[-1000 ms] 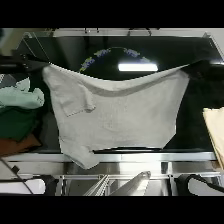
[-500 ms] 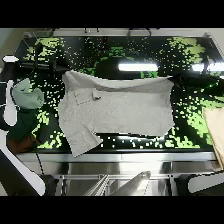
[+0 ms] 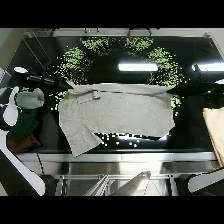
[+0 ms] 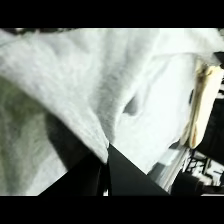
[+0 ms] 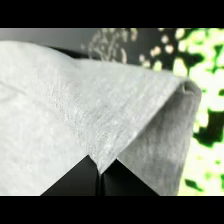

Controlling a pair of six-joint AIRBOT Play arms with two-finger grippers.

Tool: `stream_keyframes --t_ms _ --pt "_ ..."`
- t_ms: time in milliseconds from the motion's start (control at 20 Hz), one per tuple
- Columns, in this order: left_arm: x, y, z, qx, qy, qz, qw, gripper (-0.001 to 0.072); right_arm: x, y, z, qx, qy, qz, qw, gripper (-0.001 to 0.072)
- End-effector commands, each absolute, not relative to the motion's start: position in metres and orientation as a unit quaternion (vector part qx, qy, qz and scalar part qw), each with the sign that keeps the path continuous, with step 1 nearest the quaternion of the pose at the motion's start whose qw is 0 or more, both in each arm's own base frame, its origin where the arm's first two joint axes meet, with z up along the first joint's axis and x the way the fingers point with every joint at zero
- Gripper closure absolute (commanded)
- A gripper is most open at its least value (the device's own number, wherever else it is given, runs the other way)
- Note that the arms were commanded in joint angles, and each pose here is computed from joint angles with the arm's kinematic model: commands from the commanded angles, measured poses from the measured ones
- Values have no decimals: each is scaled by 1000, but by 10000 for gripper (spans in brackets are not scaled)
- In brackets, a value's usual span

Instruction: Fold the shirts.

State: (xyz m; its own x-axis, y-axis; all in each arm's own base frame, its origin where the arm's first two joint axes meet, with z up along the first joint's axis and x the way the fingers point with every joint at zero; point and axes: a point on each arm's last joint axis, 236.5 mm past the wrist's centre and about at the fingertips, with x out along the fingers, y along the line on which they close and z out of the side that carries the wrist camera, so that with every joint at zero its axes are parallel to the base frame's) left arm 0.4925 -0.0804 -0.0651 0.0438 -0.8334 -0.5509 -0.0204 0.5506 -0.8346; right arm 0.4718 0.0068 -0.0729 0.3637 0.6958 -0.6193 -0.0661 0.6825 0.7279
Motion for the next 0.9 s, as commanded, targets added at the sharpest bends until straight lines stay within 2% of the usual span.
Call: stream_keyframes --t_ms 0,50,100,150,200,250,350,500,550,600,700,850 --pt "466 -72 -94 -303 665 -296 615 699 458 3 -101 297 541 243 748 694" --pt "465 -70 -96 -300 672 -288 613 706 455 2 -104 293 546 243 746 694" --pt "465 -70 -92 -299 673 -289 612 704 453 2 -103 295 551 241 743 652" --pt "467 -69 -85 -293 672 -294 613 643 451 -3 -100 295 555 232 742 516" --pt "473 -67 -73 -292 668 -293 618 460 446 -10 -94 288 561 227 742 391" --pt "478 -62 -60 -290 663 -293 625 440 439 -20 -85 279 568 222 742 322" --pt "486 -51 -33 -286 658 -288 634 440 420 -41 -65 267 587 202 737 322" --pt "476 -26 -11 -300 671 -252 629 444 368 -58 -51 269 642 176 696 323" --pt "465 -22 -9 -301 677 -246 625 467 351 -55 -53 279 654 172 682 322" --pt "449 -16 -11 -291 687 -240 621 558 333 -47 -59 292 661 170 670 322" --pt "415 -8 -22 -269 706 -219 617 558 304 -30 -83 309 672 163 653 322" --pt "357 -5 -42 -249 733 -183 606 510 268 -2 -120 343 686 156 622 322"
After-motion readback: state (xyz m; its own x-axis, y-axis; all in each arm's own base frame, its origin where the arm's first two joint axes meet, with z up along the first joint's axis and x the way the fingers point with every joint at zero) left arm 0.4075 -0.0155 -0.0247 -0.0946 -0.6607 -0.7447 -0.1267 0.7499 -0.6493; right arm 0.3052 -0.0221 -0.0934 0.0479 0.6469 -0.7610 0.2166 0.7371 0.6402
